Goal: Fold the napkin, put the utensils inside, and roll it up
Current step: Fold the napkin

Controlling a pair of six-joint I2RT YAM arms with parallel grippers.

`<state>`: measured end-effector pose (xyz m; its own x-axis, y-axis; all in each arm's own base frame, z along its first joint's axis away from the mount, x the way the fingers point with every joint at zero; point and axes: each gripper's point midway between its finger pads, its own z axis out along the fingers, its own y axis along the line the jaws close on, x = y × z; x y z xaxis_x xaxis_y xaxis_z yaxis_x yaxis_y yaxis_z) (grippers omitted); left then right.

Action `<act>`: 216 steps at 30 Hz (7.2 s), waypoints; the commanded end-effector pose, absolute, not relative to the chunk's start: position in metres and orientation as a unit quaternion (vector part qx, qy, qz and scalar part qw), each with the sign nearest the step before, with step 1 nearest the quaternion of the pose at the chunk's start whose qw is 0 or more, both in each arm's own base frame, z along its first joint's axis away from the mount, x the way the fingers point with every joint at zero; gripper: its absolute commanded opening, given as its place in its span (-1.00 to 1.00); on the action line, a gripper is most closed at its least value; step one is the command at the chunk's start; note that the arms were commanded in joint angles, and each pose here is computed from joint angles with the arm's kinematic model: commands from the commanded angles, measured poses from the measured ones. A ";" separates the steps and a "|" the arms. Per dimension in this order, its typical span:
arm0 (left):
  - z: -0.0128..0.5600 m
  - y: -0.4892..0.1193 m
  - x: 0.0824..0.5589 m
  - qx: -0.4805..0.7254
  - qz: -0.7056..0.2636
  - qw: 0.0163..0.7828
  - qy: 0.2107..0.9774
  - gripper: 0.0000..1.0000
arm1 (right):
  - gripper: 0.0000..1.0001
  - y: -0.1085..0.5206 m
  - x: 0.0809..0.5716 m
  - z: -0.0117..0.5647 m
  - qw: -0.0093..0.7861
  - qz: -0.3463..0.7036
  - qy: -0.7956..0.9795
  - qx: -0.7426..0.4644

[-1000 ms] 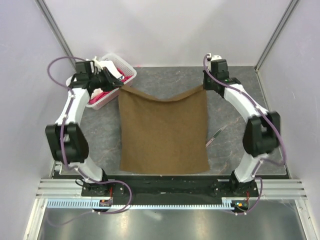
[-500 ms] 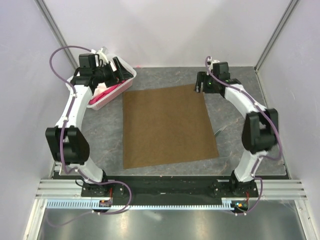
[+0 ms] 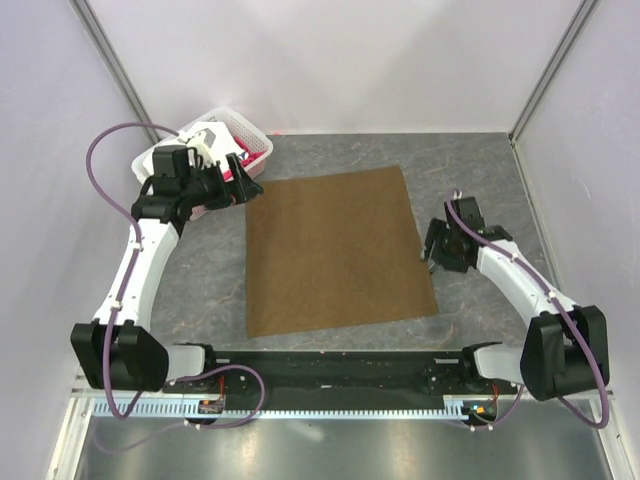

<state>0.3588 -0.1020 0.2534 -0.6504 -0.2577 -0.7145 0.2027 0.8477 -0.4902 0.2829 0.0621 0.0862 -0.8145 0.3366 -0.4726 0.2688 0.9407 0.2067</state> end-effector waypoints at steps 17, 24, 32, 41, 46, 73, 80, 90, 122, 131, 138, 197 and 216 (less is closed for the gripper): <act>0.263 -0.108 0.344 0.021 -0.289 0.450 0.844 0.92 | -0.25 0.039 0.181 0.035 0.140 0.004 0.947 0.289; 0.264 -0.111 0.342 0.026 -0.300 0.448 0.842 0.93 | -0.27 0.042 0.181 0.024 0.129 0.006 0.948 0.291; 0.264 -0.112 0.342 0.026 -0.303 0.447 0.841 0.93 | -0.27 0.048 0.183 0.018 0.120 0.019 0.950 0.288; 0.263 -0.112 0.342 0.025 -0.304 0.444 0.842 0.93 | -0.26 0.051 0.174 0.012 0.110 0.028 0.950 0.291; 0.262 -0.113 0.341 0.026 -0.305 0.443 0.843 0.93 | -0.28 0.053 0.168 0.003 0.101 0.031 0.951 0.292; 0.256 -0.109 0.343 0.022 -0.296 0.441 0.847 0.93 | -1.00 0.127 0.253 0.083 0.217 0.116 0.949 0.197; 0.245 -0.111 0.347 0.019 -0.298 0.427 0.853 0.92 | -1.00 0.212 0.309 0.069 0.212 0.138 0.959 0.126; 0.217 -0.122 0.350 0.022 -0.308 0.389 0.868 0.81 | -0.75 0.341 0.362 0.056 0.204 0.223 0.953 0.037; 0.048 -0.283 0.367 0.101 -0.254 0.240 0.932 -0.08 | 0.22 0.114 0.332 0.160 0.346 0.198 0.909 0.126; 0.025 -0.280 0.365 0.100 -0.229 0.225 0.942 -0.14 | 0.22 0.114 0.329 0.150 0.335 0.195 0.913 0.126; 0.015 -0.277 0.360 0.110 -0.187 0.229 0.949 -0.19 | 0.23 0.111 0.326 0.146 0.333 0.191 0.914 0.127; 0.016 -0.280 0.305 0.148 -0.119 0.264 0.946 -0.66 | 0.30 0.109 0.324 0.129 0.330 0.200 0.914 0.130; 0.085 -0.290 0.316 0.145 -0.155 0.318 0.924 -0.96 | 0.32 0.096 0.318 0.149 0.354 0.180 0.908 0.135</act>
